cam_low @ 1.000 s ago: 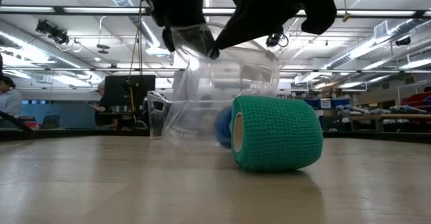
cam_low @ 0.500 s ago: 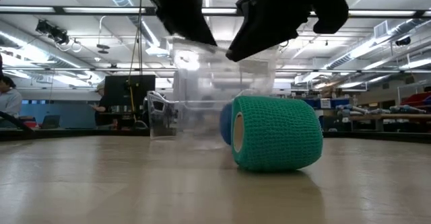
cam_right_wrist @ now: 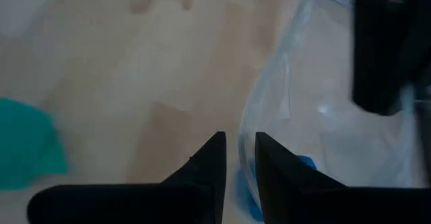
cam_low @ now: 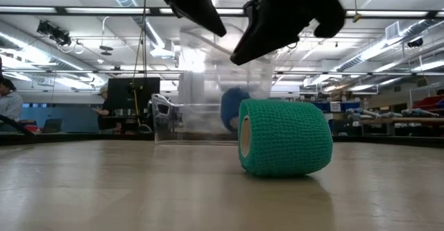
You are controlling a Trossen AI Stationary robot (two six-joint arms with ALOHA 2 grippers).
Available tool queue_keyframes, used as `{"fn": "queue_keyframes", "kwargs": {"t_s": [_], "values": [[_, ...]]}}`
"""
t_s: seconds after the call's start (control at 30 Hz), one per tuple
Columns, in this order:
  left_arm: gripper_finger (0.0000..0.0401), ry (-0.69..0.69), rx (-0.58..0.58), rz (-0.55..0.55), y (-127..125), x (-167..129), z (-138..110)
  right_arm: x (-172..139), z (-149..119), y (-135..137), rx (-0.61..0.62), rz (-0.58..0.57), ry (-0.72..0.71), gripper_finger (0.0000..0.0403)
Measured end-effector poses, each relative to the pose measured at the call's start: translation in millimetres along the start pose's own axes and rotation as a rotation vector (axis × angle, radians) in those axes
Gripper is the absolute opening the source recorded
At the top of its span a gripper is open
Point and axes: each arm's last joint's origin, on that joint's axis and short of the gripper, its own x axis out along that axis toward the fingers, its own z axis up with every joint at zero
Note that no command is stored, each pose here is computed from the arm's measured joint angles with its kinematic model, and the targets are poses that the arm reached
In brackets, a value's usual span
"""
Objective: Roll bandage
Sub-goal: Put the rolled green bandage into the transparent zip bag
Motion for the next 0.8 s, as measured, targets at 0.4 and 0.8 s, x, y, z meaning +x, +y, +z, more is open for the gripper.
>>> {"fn": "queue_keyframes", "kwargs": {"t_s": [0.4, 0.8], "values": [[0.0001, 0.070, -0.042, 0.022, -14, 23, -11, -3, -10, 13, 0.096, 0.239, 0.081, 0.0066], [0.0002, 0.037, -0.054, 0.031, -19, 31, -9, -12, -7, 35, 0.088, 0.298, 0.087, 0.0066]]}}
